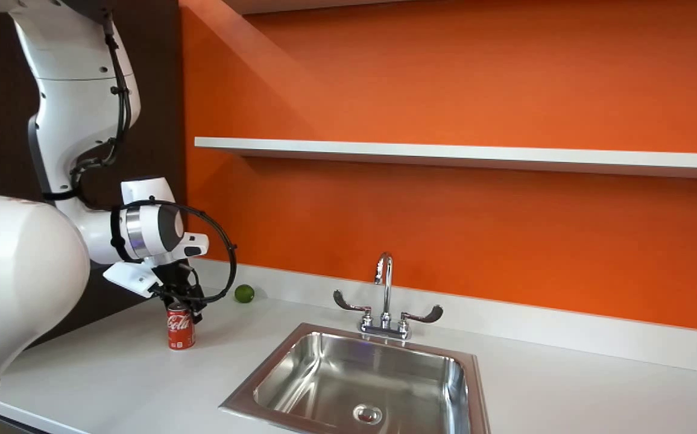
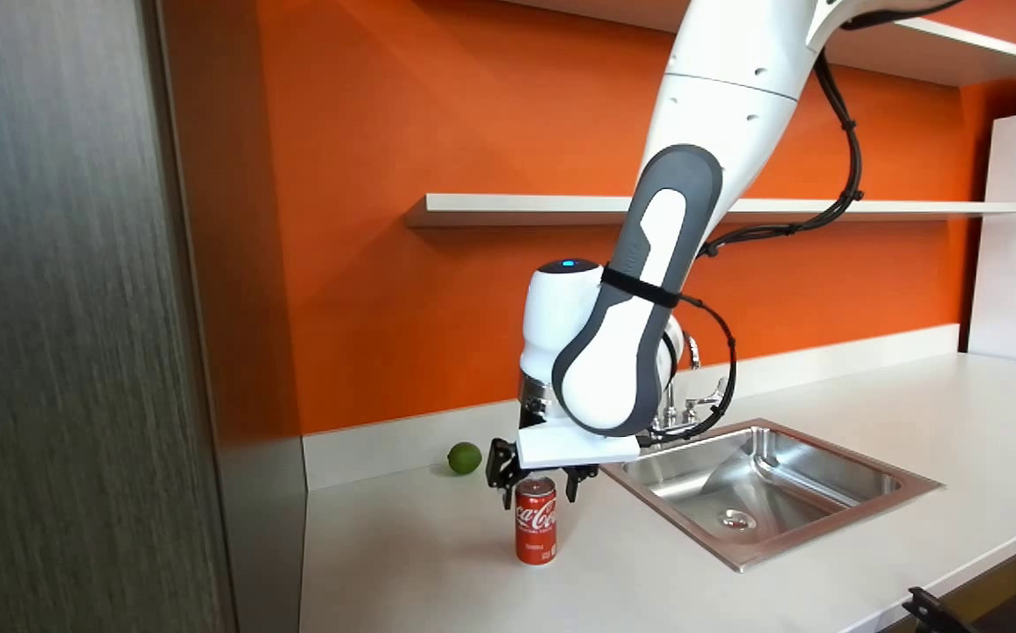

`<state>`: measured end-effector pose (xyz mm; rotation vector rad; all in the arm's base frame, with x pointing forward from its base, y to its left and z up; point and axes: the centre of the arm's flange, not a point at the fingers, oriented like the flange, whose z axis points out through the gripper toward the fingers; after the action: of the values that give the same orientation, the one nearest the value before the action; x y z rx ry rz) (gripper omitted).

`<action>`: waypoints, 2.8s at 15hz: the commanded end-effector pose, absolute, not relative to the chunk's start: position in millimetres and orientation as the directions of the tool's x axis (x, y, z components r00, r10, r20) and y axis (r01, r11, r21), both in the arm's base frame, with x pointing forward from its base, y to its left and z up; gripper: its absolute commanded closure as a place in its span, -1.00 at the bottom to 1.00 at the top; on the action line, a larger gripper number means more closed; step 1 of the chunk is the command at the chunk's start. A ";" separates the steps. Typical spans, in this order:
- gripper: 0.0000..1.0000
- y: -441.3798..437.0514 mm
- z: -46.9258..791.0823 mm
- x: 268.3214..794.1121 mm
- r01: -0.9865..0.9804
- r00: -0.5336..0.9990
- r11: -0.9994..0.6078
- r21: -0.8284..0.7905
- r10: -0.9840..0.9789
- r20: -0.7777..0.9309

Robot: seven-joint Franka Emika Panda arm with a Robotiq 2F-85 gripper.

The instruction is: Put the red can on the bottom shelf.

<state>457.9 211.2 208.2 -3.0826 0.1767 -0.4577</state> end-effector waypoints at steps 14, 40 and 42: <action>0.23 212.5 247.0 450.4 -0.116 0.950 -0.992 -0.046 -0.124 0.285; 0.23 184.4 564.3 366.7 -0.165 0.842 -0.984 -0.075 -0.179 0.509; 0.23 185.6 589.7 365.7 -0.166 0.817 -0.983 -0.076 -0.180 0.548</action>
<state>370.8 188.2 545.8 -2.9734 0.2936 -0.8082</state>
